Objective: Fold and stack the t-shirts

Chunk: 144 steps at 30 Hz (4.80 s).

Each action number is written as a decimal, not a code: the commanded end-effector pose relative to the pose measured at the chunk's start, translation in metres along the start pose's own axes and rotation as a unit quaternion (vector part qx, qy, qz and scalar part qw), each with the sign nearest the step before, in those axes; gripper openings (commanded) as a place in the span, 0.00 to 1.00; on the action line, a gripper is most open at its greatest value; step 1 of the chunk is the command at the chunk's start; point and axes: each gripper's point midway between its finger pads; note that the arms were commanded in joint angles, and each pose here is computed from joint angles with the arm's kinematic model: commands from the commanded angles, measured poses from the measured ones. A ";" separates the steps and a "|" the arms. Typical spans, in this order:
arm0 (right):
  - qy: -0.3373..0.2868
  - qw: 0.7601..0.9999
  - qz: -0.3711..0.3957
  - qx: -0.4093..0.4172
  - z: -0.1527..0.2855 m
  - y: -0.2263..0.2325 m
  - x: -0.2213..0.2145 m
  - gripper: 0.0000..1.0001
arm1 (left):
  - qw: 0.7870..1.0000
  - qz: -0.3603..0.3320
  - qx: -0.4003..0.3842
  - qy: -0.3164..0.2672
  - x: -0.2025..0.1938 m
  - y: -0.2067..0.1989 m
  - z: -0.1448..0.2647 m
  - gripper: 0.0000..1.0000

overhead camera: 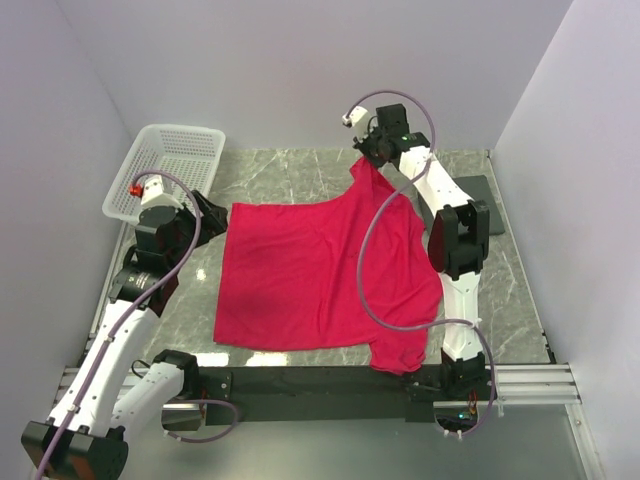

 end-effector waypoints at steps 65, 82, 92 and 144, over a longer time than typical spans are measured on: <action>0.085 0.893 0.193 0.398 0.287 0.299 -0.228 0.66 | 0.831 0.207 0.296 0.423 -0.232 0.097 0.103 0.71; 0.108 0.869 0.243 0.417 0.292 0.307 -0.247 0.66 | 0.824 0.157 0.352 0.416 -0.257 0.113 0.085 0.39; 0.103 0.834 0.298 0.452 0.309 0.310 -0.262 0.67 | 0.842 0.165 0.309 0.411 -0.249 0.102 0.090 0.24; 0.136 0.691 0.373 0.604 0.370 0.374 -0.229 0.00 | 0.834 0.211 0.267 0.435 -0.219 0.072 0.144 0.00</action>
Point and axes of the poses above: each gripper's point midway between its finger pads, its own z axis back along the fingers, its own y axis along the line the jaws close on, x = y × z
